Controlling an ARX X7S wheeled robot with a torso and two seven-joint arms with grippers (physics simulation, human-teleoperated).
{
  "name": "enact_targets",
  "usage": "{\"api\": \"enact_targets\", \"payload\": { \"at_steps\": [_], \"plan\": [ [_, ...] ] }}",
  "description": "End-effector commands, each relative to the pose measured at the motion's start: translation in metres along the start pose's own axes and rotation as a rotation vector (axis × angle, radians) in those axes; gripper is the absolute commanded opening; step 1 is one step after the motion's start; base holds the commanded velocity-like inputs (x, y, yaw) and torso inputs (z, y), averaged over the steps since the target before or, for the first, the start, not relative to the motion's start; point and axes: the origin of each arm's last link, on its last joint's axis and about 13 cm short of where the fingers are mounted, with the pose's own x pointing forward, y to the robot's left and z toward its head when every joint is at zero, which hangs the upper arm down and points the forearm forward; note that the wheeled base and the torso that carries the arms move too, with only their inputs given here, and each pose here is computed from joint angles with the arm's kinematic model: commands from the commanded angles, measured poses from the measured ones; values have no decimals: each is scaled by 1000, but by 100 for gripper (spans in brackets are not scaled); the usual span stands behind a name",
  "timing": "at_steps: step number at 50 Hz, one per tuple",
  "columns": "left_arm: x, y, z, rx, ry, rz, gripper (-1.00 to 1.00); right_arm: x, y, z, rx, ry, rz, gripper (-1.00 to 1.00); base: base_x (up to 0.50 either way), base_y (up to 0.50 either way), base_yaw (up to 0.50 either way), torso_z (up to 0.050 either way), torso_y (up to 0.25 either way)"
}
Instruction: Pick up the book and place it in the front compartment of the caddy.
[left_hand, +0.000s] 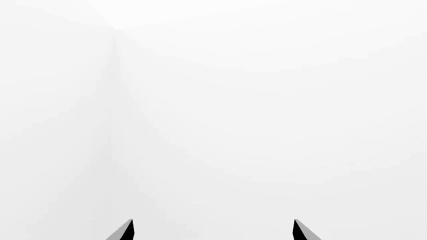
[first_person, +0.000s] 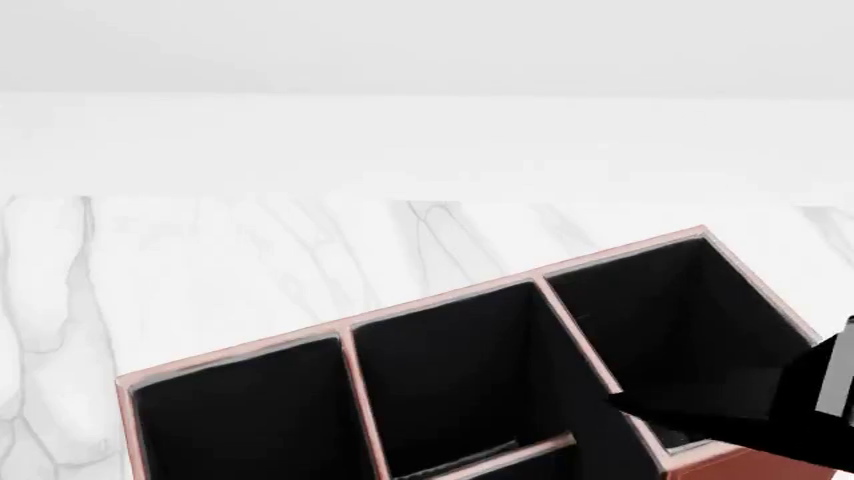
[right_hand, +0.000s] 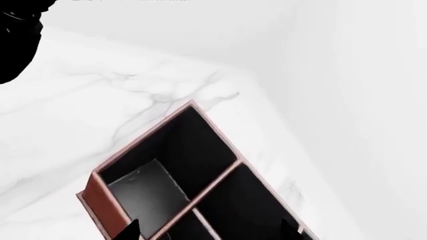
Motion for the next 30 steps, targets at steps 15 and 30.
{"api": "enact_targets", "payload": {
  "at_steps": [15, 30],
  "plan": [
    [0, 1, -1, -1, 1, 0, 100, 22, 2, -11, -4, 113, 165, 100, 0, 0, 0, 0, 0],
    [-1, 0, -1, -3, 3, -4, 100, 35, 11, -19, -9, 167, 271, 100, 0, 0, 0, 0, 0]
  ]
}}
